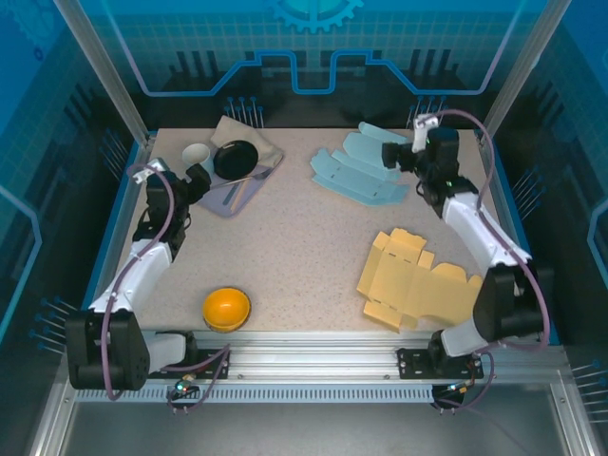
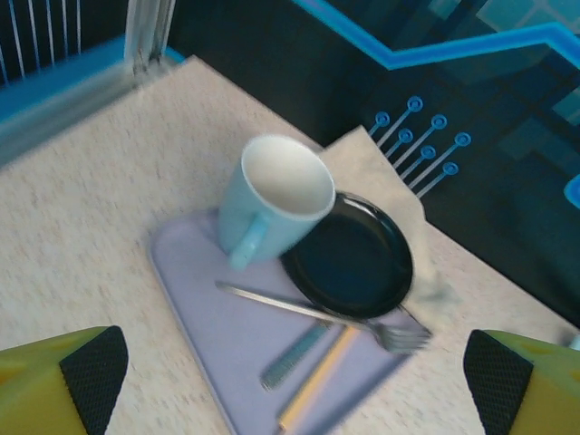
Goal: Fold the paper box
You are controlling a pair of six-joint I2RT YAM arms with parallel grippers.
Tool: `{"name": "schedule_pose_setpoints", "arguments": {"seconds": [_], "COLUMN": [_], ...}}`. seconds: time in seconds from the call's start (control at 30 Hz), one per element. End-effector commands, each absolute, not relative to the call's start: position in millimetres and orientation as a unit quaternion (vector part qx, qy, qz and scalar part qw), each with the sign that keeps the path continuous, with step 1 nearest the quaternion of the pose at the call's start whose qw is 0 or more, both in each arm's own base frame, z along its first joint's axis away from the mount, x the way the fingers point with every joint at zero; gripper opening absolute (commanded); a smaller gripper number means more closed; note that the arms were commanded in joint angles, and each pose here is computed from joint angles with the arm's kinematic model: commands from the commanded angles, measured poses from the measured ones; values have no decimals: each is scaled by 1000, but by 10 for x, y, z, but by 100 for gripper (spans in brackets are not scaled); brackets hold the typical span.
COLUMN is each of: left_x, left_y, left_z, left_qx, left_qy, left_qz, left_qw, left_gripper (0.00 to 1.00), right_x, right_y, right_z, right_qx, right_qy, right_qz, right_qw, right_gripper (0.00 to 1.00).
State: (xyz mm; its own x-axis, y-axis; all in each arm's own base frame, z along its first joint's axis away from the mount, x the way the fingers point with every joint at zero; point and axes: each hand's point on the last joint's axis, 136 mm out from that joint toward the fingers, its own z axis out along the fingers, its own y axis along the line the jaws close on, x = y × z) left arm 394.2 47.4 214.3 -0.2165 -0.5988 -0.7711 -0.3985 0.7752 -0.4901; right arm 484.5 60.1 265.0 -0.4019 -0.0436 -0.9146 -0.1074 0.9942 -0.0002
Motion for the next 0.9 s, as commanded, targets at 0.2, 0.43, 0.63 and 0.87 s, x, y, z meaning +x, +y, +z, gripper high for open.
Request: {"name": "schedule_pose_setpoints", "arguments": {"seconds": [0.2,0.43,0.63,0.87], "left_x": [3719,3689,3709,3710], "left_y": [-248,-832,-1134,-1281], "left_z": [1850,1828,1602,1399], "left_qx": [-352,-270,-251,-248], "left_qy": [814,849,866,875], "left_qz": [-242,-262,-276,-282], "left_qw": [394,371,333,305], "left_gripper": [99,99,99,99], "right_x": [5066,5156,4982,4687], "right_y": [1466,1815,1987,2132], "right_z": [1541,973,587,290], "right_qx": [-137,-156,-155,-130], "right_qy": [930,945,953,962], "right_qz": [111,152,172,183], "right_qw": [322,242,195,156], "right_gripper": [100,100,100,100]}}
